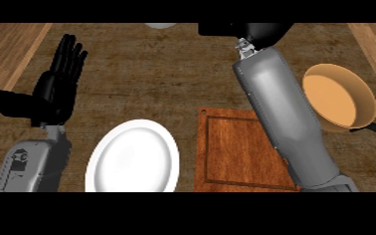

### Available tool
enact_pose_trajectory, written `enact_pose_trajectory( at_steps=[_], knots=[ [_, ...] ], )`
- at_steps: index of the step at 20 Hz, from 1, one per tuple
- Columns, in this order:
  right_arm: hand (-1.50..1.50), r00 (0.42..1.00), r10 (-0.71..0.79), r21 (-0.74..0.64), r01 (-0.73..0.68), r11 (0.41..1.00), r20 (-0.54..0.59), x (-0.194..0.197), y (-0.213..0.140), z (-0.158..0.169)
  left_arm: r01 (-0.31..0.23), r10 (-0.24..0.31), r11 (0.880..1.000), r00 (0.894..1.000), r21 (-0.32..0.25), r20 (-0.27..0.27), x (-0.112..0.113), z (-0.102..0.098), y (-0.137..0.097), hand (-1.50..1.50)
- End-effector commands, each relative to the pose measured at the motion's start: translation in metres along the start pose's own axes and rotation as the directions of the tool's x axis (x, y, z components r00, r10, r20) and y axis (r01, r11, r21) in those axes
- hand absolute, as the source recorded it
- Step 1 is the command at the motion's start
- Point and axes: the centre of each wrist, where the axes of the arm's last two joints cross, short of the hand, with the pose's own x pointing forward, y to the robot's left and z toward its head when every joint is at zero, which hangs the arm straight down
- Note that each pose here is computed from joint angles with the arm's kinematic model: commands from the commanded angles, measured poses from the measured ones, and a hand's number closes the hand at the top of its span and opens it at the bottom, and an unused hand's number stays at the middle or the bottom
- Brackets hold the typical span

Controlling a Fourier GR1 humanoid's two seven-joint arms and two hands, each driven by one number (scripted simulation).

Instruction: Pick the squash from the cutting board and place it in the pot

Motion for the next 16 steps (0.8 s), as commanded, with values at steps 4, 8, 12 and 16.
enact_pose_trajectory(
  at_steps=[4, 8, 12, 16],
  knots=[
    [1.5, 0.975, 0.07, 0.032, -0.064, 0.997, -0.209, -0.043, 0.004, -0.032, 0.005, -0.004, 0.999, 1.0, 0.038, -0.019, 0.0, 0.005, 0.016, 0.0],
    [1.5, 0.97, 0.092, 0.052, -0.083, 0.995, -0.225, -0.086, 0.013, -0.02, 0.001, -0.002, 0.998, 1.0, 0.061, 0.011, 0.009, 0.004, 0.017, 0.0],
    [1.5, 0.965, 0.071, 0.012, -0.071, 0.997, -0.252, -0.129, -0.005, -0.055, 0.016, -0.016, 0.999, 1.0, 0.051, 0.003, 0.005, 0.007, -0.009, 0.0],
    [1.5, 0.974, 0.04, 0.019, -0.037, 0.999, -0.223, -0.19, -0.006, -0.053, 0.013, -0.013, 0.999, 1.0, 0.05, -0.003, 0.013, -0.004, 0.018, 0.0]
  ],
)
